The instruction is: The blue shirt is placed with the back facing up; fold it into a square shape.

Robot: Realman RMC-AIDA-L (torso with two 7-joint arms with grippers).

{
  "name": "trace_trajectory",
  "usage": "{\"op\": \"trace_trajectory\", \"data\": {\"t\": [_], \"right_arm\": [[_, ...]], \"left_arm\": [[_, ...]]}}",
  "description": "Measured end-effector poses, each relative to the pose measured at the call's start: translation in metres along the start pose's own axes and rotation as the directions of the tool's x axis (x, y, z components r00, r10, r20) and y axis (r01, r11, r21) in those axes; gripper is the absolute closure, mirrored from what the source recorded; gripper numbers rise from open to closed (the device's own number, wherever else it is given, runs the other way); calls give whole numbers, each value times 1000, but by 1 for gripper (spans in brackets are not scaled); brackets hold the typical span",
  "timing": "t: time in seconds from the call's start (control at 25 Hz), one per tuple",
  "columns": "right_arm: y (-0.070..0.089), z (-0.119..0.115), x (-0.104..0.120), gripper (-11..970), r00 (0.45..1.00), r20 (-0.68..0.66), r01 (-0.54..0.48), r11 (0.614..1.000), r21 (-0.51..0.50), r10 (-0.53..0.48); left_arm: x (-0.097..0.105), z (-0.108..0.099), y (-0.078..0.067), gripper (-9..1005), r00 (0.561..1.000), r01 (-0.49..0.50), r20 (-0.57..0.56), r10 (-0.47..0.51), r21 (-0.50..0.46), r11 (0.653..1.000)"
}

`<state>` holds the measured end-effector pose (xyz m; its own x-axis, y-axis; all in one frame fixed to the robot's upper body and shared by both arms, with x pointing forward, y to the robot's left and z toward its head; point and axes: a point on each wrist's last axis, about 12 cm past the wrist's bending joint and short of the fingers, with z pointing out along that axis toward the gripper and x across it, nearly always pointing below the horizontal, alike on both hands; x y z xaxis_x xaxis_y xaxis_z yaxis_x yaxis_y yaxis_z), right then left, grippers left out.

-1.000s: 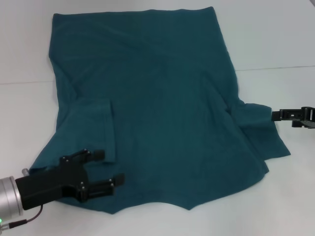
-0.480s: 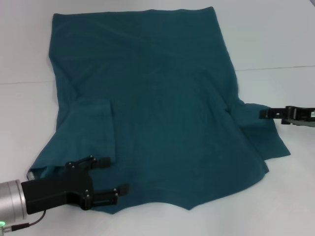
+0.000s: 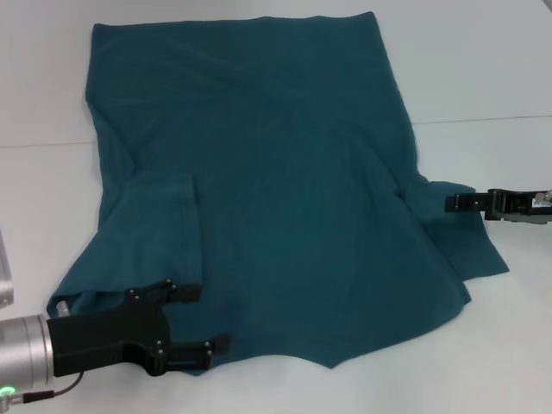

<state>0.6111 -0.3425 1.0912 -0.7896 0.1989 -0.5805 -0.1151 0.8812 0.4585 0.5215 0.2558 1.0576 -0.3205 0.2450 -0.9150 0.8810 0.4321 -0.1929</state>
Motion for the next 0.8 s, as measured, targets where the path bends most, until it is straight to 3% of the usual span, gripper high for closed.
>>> {"op": "trace_trajectory", "data": {"t": [0.6,0.8], "right_arm": [[-3,13,12,175,999,0,-33,999,33,33],[-4,12,13,366,999,4,-37,999,34,37]], "left_arm": [[-2,-1,3,78,1000,-3,-3,3,-9,1000],[-3,0,3,80,1000,-5,-4,5,-6,1000]]}}
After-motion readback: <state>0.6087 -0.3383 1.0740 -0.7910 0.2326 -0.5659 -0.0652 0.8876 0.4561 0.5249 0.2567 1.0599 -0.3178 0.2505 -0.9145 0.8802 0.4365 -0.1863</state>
